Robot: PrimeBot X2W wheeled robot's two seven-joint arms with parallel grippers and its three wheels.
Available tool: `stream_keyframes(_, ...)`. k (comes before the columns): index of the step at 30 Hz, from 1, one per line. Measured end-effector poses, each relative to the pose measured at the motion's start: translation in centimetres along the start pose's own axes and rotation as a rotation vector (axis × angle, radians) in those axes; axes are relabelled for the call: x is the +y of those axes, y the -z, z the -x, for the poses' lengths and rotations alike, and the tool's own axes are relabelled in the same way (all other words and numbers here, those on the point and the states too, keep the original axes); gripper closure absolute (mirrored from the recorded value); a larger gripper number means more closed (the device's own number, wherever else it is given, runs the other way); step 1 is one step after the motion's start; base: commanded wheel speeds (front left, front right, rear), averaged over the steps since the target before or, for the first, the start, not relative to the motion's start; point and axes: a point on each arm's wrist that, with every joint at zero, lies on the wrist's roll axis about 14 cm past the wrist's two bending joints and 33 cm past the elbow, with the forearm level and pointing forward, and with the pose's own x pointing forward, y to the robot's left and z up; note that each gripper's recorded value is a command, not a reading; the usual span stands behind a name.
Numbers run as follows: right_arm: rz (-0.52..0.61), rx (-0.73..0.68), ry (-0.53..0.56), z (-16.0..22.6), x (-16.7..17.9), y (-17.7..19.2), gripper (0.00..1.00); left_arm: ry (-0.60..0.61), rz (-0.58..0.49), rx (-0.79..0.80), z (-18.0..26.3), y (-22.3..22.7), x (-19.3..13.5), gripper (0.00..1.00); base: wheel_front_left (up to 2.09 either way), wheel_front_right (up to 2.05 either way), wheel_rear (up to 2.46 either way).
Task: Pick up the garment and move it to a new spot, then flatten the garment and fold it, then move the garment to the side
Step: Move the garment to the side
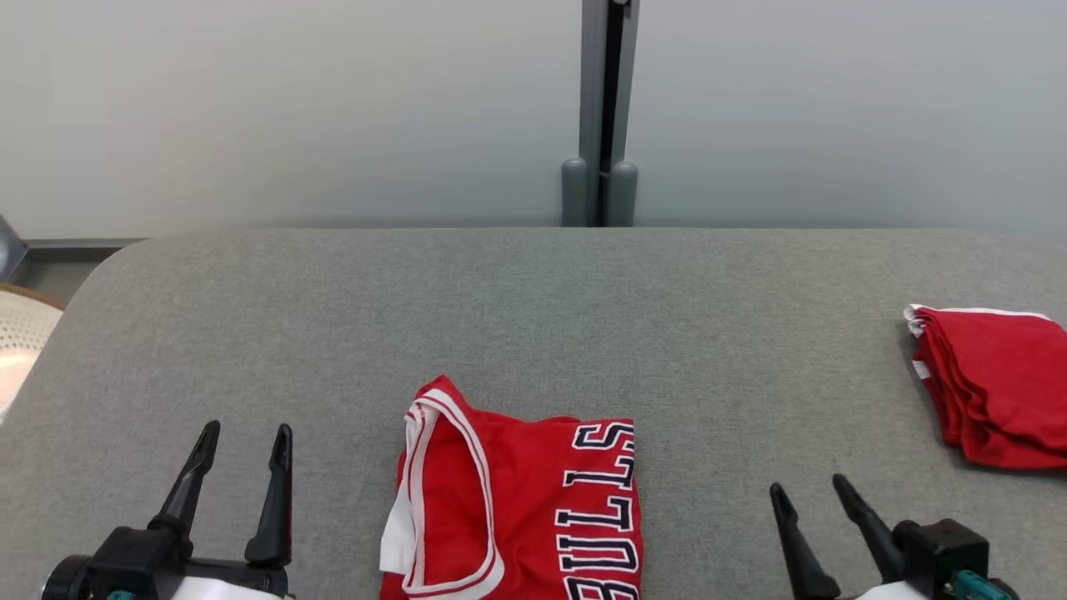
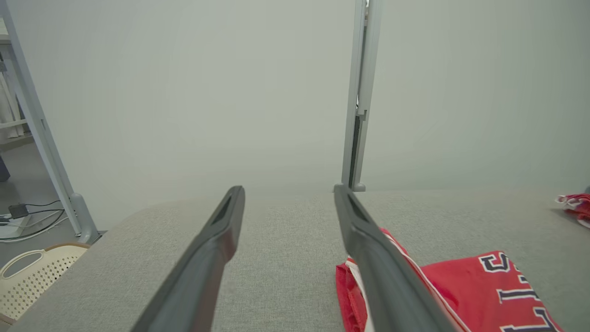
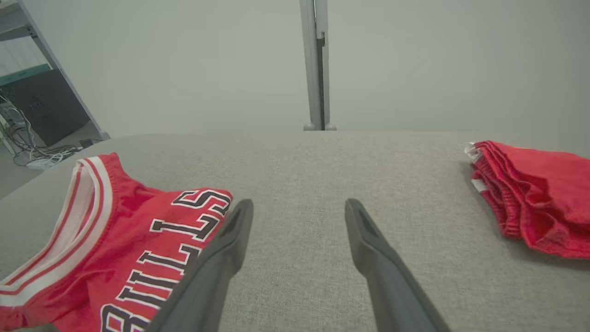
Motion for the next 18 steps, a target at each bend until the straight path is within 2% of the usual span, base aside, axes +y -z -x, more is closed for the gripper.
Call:
stream_keyframes(7, -0.052, 0.191, -0.145, -3.1, 4.1, 6.2, 0.0, -0.02, 0.012, -0.059, -1.2, -1.6, 0.9, 0.0, 0.0, 0.0, 0.0)
stream_keyframes(13, -0.088, 0.3, -0.264, -5.7, 7.6, 9.7, 0.0, -0.067, 0.011, -0.043, -1.6, -1.0, 2.5, 0.0, 0.0, 0.0, 0.0)
stream_keyframes(17, -0.081, 0.388, -0.329, -5.9, 9.5, 11.9, 0.0, -0.102, 0.003, -0.027, -1.2, -0.5, 3.7, 0.0, 0.0, 0.0, 0.0)
stream_keyframes(18, -0.074, 0.41, -0.342, -6.0, 9.8, 12.3, 0.2, -0.108, 0.003, -0.022, -1.0, -0.3, 3.9, 0.0, 0.0, 0.0, 0.0)
